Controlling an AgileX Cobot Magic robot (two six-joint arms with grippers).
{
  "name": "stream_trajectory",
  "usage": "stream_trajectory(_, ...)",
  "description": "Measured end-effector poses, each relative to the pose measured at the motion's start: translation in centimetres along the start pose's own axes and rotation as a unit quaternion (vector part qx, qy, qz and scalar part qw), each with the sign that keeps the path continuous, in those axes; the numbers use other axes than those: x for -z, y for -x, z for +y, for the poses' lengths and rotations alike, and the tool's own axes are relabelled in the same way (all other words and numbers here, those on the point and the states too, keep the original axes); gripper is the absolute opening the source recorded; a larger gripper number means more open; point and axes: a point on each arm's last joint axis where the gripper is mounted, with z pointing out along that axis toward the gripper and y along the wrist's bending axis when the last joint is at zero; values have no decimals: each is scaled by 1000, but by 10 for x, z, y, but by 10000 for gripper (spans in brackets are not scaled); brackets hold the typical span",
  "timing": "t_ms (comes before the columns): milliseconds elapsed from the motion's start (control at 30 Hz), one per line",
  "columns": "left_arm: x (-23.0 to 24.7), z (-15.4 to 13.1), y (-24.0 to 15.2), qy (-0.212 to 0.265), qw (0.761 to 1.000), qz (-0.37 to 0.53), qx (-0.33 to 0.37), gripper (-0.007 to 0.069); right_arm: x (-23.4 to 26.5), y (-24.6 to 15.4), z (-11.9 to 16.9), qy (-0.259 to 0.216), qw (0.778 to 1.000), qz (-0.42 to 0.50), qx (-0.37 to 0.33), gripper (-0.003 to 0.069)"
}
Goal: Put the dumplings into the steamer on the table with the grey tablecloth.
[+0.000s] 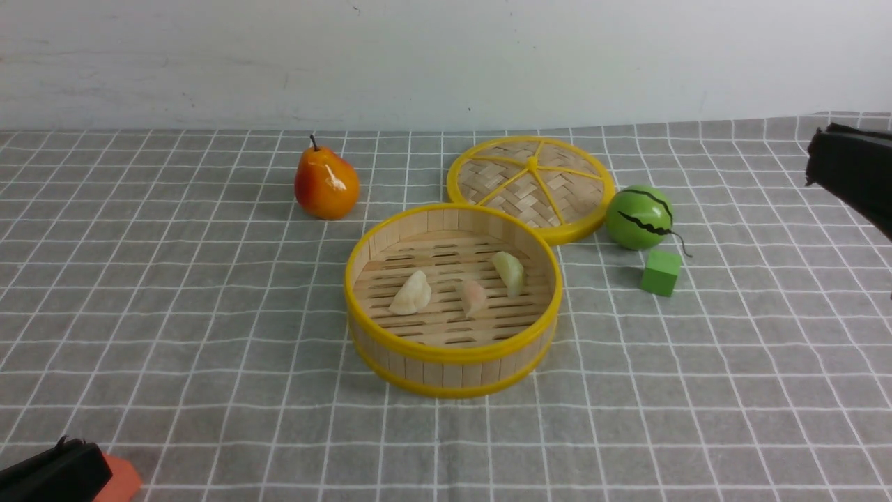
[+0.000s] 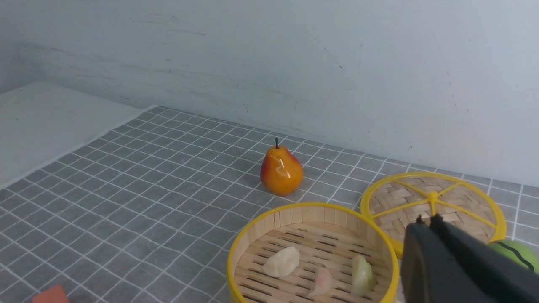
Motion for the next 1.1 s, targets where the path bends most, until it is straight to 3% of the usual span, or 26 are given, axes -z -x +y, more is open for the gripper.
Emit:
stream_trajectory(167, 0, 0, 0, 0, 1000, 0, 0, 74, -2, -10, -1, -1, 1000, 19, -1, -6)
stream_trajectory(367, 0, 0, 0, 0, 1000, 0, 0, 74, 12, -59, -17, -42, 999, 25, -6, -21)
stream_trajectory(600, 0, 0, 0, 0, 1000, 0, 0, 83, 63, -133, -45, -179, 983, 1, 35, -21)
stream_trajectory(800, 0, 0, 0, 0, 1000, 0, 0, 88, 86, -182, -54, -270, 963, -7, 3, -21)
stream_trajectory(1100, 0, 0, 0, 0, 1000, 0, 0, 94, 90, -217, -57, -292, 955, 34, -38, -21)
